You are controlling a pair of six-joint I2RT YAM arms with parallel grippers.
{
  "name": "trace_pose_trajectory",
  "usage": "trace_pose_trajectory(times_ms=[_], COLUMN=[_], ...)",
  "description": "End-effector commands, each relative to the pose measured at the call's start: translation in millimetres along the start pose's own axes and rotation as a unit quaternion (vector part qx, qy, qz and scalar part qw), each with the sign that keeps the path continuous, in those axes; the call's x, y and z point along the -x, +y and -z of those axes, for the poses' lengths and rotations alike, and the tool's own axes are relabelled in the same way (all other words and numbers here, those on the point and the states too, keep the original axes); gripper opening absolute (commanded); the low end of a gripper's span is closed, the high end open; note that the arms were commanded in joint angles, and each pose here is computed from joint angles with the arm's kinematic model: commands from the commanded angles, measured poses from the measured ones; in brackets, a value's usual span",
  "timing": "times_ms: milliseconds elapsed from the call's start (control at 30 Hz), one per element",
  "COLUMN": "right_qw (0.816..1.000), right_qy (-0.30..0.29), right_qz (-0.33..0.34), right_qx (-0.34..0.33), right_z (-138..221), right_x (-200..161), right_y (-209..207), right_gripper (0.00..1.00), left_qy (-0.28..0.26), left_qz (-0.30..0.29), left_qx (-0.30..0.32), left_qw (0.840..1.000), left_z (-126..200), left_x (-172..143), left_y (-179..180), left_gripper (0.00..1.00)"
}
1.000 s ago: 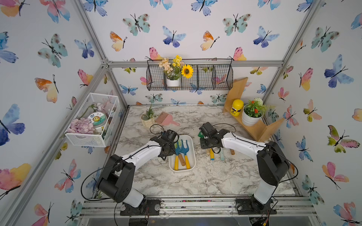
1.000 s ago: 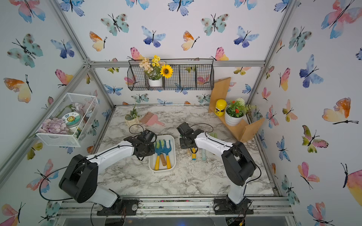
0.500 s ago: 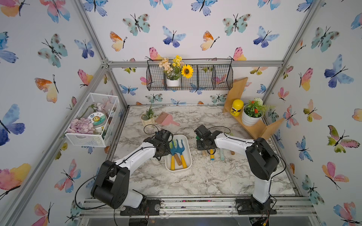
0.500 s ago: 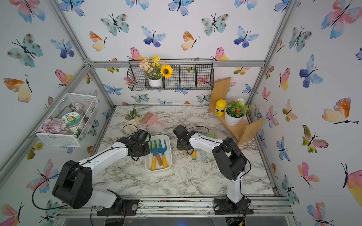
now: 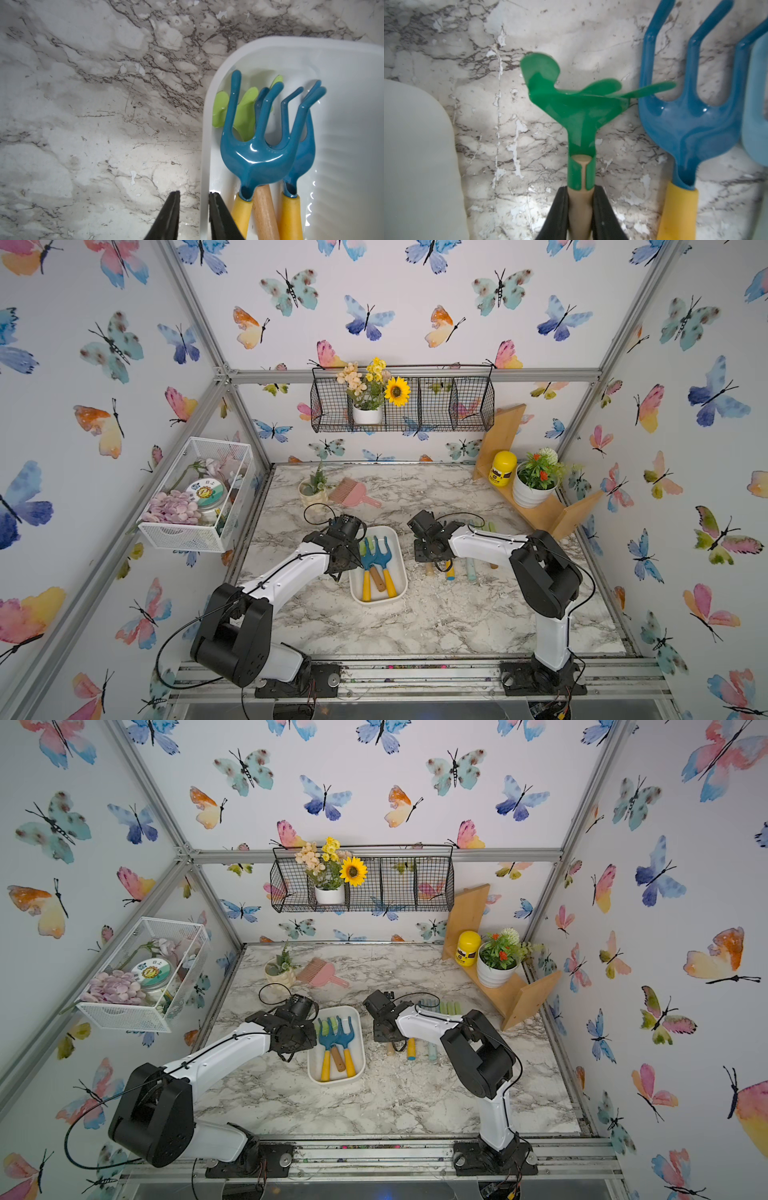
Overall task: Take the hand rake out of the storage box
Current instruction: Place the rake at the center of the board.
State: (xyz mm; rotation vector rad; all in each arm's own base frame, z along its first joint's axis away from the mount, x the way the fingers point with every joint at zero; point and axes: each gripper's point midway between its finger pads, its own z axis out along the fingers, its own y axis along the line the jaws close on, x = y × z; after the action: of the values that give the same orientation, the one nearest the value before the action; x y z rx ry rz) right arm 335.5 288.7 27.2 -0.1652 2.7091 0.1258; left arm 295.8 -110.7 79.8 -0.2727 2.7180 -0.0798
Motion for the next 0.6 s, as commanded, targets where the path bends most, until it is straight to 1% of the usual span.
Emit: trace_pose_trajectory(times_ms=[0,333,467,567], right_qw=[1.0,1.0,0.999,0.999], right_qy=[0.011,0.019,0.02,0.016], right_qz=[-0.002,-0.017,-0.028,-0.04], right_qx=[-0.018,-0.004,0.001,0.004], right_z=[-10.5,-17.0,-17.5,-16.7], right_x=[-12.9,-19.6,-21.0,-20.9], right_y=[-7.4,-3.3,-2.5,-2.3], right_gripper=[0.23,0.3,0.3,0.29], left_qy=[-0.008,-0.009,-0.01,-0.01], left_qz=[0.001,0.003,0.005,0.006], left_qx=[0.0,0.001,-0.001,-0.001], left_qw=[1.0,1.0,1.0,1.0], left_z=[7.3,7.5,8.0,7.8], left_x=[5.0,4.9,4.8,4.9], left_y=[1.6,2.5,1.8,2.0], left_gripper=[0.3,0.3,0.3,0.3])
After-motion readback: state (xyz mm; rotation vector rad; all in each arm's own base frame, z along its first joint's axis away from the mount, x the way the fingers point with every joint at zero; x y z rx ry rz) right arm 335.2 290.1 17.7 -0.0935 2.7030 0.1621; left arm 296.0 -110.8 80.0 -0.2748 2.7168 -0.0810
